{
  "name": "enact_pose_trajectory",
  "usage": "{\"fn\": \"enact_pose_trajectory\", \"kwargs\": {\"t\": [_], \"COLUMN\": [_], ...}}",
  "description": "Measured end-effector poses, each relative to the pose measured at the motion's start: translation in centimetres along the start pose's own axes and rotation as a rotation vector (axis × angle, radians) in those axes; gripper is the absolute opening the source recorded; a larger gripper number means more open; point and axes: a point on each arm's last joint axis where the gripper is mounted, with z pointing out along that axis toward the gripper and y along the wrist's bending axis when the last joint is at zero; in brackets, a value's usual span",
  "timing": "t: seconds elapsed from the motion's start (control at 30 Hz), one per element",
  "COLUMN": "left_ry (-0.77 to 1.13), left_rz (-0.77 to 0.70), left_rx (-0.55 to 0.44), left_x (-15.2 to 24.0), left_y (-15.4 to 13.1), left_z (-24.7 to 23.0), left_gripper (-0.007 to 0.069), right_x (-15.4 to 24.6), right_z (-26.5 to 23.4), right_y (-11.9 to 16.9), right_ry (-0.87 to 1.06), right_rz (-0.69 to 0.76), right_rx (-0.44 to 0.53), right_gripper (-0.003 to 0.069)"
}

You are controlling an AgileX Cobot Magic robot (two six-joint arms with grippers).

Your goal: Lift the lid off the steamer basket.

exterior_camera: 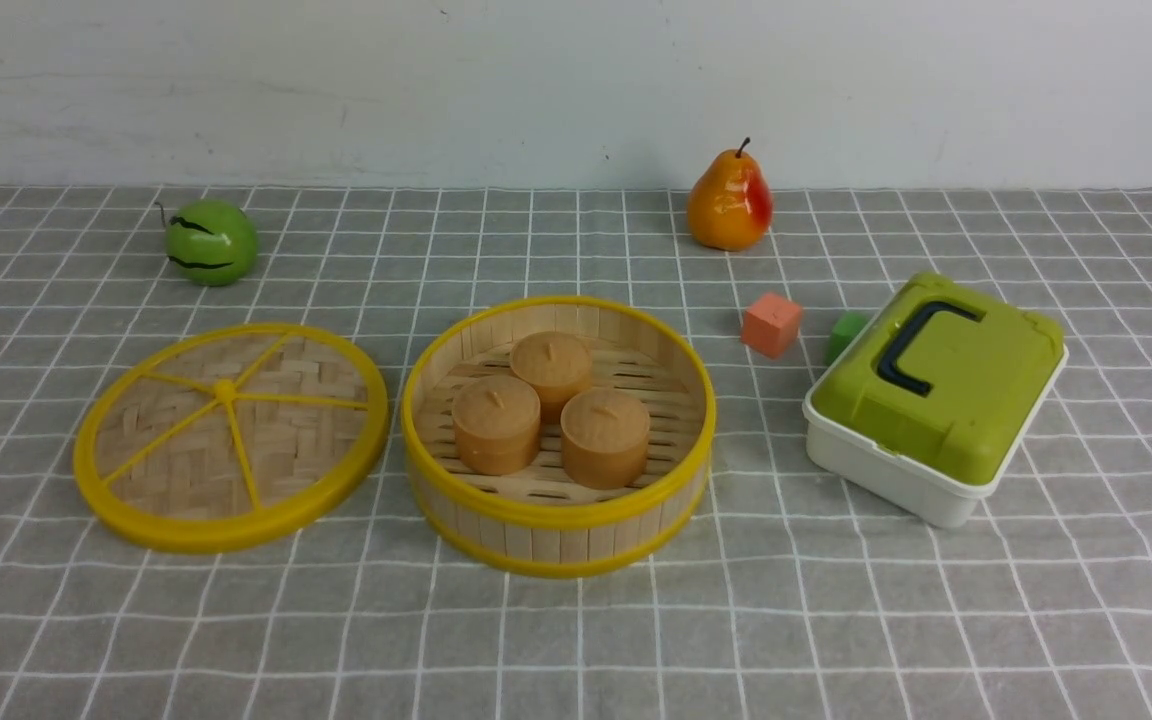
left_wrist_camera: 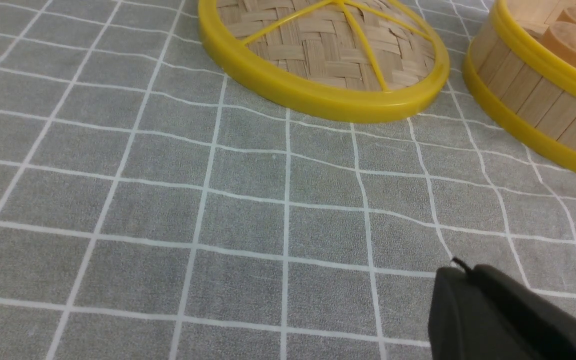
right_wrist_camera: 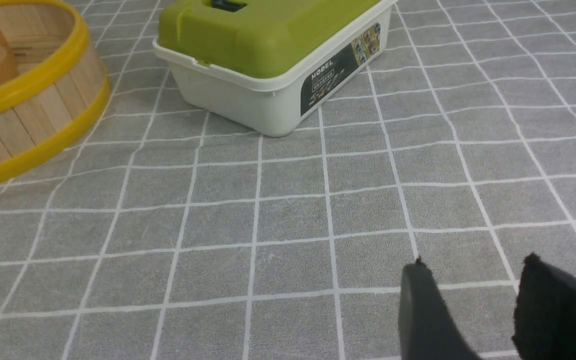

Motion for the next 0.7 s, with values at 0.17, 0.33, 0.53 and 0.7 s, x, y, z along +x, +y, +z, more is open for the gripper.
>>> {"fn": "enact_pose_trajectory", "kwargs": {"t": [0.17, 0.33, 0.53, 0.7], "left_ry": [0.0, 0.0, 0.0, 0.0], "left_rz": [0.0, 0.0, 0.0, 0.0], "left_rx": [0.0, 0.0, 0.0, 0.0], "left_x": [0.0, 0.0, 0.0, 0.0], "left_y": [0.0, 0.0, 0.0, 0.0], "left_z": [0.0, 0.0, 0.0, 0.0], "left_gripper": [0.0013, 0.0015, 0.002, 0.0023], "right_x": [0.0, 0.0, 0.0, 0.0], "right_z": [0.0, 0.0, 0.0, 0.0], "right_y": [0.0, 0.0, 0.0, 0.0], "right_ry": [0.0, 0.0, 0.0, 0.0], "right_rz": [0.0, 0.0, 0.0, 0.0], "right_rx": [0.0, 0.0, 0.0, 0.0], "right_gripper": [0.0241, 0.0241, 0.0241, 0.0241]}}
